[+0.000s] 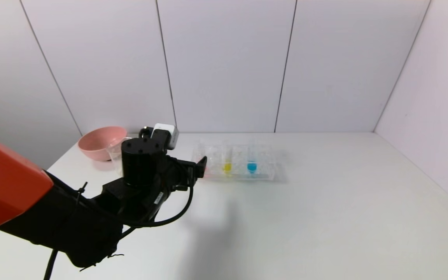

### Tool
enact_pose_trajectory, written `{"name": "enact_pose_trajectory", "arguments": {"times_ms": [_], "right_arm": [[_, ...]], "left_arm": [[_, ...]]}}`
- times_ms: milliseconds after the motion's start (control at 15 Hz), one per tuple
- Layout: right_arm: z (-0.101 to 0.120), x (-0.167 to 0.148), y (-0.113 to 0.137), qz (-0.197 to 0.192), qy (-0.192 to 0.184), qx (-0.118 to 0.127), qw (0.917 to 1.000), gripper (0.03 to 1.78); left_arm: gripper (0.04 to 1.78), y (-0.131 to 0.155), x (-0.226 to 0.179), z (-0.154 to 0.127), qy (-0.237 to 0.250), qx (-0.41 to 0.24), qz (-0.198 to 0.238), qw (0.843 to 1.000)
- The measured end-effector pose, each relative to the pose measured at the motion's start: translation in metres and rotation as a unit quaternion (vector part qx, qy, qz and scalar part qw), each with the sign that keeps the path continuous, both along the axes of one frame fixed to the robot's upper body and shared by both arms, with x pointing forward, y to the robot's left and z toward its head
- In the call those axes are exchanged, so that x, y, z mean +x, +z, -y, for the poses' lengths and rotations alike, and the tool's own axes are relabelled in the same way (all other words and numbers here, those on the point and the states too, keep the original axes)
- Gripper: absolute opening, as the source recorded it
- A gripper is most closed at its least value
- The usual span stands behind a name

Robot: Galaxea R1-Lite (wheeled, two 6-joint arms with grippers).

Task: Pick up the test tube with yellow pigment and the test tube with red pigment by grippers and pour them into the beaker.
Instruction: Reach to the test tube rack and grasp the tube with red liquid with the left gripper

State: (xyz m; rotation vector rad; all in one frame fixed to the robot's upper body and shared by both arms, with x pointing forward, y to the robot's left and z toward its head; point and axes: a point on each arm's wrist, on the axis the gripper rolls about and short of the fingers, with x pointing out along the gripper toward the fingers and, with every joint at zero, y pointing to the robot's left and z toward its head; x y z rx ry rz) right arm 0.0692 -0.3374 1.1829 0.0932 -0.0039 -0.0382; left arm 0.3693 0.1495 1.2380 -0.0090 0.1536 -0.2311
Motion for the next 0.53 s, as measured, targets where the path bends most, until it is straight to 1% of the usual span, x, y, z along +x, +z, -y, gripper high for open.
{"name": "enact_pose_trajectory", "arguments": {"times_ms": [200,400,533], "right_arm": [[0.000,0.000,0.000,0.000,0.000,0.000,1.0000,1.71],[0.000,0.000,0.000,0.000,0.000,0.000,1.0000,1.71],[0.000,0.000,0.000,0.000,0.000,0.000,1.0000,1.71]], "left_arm": [[1.76,-0.009,0.011,0.018,0.020,-0.005,0.004,1.000],[1.76,-0.014,0.028,0.031,0.064,-0.018,0.048,0.997],[1.76,-0.019,0.036,0.037,0.073,-0.017,0.057,0.996]]}}
